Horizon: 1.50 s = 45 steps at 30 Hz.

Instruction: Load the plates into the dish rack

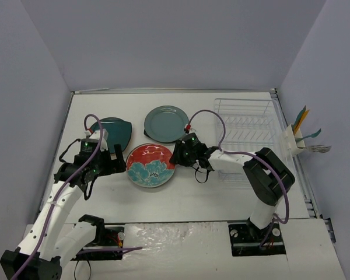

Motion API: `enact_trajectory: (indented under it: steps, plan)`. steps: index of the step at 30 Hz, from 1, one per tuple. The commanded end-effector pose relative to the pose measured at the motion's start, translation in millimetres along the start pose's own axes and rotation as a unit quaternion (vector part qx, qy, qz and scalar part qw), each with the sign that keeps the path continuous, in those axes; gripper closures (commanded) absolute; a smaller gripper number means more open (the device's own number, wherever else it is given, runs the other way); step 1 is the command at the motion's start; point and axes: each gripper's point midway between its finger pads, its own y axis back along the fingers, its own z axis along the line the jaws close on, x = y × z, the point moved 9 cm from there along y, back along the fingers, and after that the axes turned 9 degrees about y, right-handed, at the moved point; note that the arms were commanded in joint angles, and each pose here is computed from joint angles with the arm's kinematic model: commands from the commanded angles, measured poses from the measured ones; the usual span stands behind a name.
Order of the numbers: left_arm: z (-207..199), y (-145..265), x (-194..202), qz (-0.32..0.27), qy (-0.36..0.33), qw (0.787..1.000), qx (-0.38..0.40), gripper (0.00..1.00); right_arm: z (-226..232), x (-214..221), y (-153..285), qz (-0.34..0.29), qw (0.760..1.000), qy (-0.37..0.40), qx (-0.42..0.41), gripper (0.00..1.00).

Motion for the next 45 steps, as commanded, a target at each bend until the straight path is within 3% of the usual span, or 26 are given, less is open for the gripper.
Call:
enact_trajectory:
  steps: [1,11,23,32,45]
  plan:
    - [-10,-4,-10,-0.023,0.006,0.999,0.032,0.03,12,-11,5,-0.043,0.998,0.011,-0.035,0.67]
    - [-13,-15,-9,-0.013,0.016,0.999,0.043,0.03,15,-16,10,-0.053,0.998,0.016,-0.04,1.0]
    - [-25,-33,-13,0.003,0.051,0.995,0.08,0.04,18,-30,44,-0.078,0.996,0.024,-0.037,1.0]
    - [-39,-57,-17,0.035,0.075,0.991,0.106,0.24,-1,-20,47,-0.068,0.997,0.016,-0.037,1.0]
    - [-53,-103,-18,0.079,0.08,0.988,0.103,0.66,-13,-14,41,-0.057,0.997,-0.001,-0.06,1.0]
